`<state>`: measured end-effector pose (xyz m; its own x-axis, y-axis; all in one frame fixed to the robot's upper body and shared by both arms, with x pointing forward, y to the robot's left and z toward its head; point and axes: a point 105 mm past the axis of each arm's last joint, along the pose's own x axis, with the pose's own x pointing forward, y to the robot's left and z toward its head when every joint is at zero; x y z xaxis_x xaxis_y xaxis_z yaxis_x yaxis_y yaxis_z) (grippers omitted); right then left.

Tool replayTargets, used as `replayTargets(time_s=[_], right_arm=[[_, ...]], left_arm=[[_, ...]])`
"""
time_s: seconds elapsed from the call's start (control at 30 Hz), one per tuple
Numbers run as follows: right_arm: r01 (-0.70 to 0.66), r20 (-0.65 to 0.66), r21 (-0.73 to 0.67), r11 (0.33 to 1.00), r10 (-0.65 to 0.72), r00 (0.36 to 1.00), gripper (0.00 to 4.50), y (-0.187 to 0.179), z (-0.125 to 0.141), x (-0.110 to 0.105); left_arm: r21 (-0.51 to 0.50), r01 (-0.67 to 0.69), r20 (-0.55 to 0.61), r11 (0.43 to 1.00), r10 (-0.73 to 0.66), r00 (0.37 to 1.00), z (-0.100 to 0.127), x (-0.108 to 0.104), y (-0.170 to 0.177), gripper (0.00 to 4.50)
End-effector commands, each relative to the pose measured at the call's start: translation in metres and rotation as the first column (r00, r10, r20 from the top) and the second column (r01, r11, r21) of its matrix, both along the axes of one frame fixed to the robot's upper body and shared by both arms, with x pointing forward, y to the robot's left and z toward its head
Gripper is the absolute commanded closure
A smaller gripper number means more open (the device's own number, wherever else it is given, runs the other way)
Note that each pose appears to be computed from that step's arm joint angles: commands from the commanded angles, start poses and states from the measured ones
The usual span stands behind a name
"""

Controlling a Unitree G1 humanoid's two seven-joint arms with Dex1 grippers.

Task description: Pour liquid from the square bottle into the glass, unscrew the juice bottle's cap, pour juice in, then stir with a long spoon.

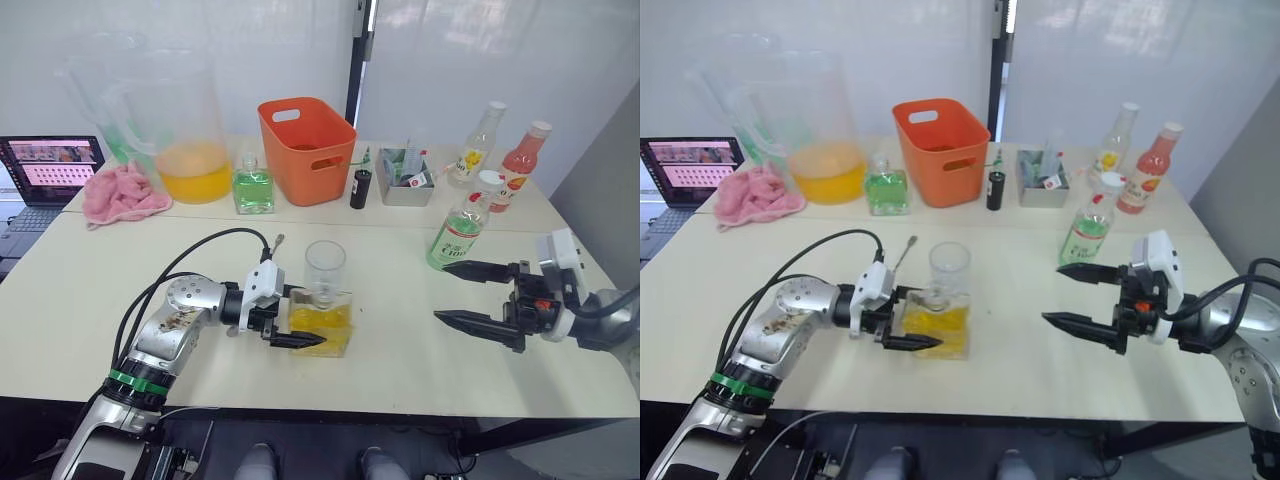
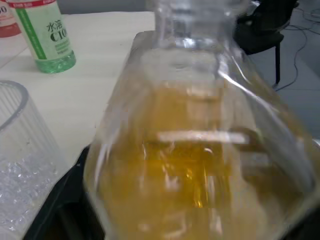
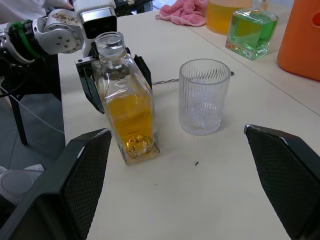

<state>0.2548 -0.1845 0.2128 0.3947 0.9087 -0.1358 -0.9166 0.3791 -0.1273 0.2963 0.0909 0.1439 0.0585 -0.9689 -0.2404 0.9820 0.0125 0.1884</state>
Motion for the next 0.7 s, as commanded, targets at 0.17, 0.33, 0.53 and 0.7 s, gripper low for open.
replayTargets(time_s=[0.17, 0.33, 0.53, 0.7], right_arm=[[-0.024, 0.027, -0.009, 1.0, 0.024, 0.999, 0.0, 0.008, 0.007, 0.005], [-0.049, 0.029, 0.002, 0.999, 0.049, 0.998, 0.0, 0.017, 0.009, 0.01], [-0.059, 0.028, 0.002, 0.998, 0.059, 0.998, 0.0, 0.022, 0.008, 0.014], [-0.061, 0.03, 0.004, 0.998, 0.061, 0.998, 0.0, 0.024, 0.009, 0.013]], left_arm=[[-0.097, -0.092, 0.008, 0.991, 0.093, 0.996, 0.026, -0.002, -0.004, 0.02], [-0.114, -0.092, 0.0, 0.989, 0.093, 0.996, 0.035, -0.017, -0.014, 0.02], [-0.061, -0.104, 0.029, 0.993, 0.106, 0.994, 0.028, -0.014, -0.011, 0.02], [-0.058, -0.1, 0.042, 0.993, 0.103, 0.994, 0.028, -0.011, -0.014, 0.02]])
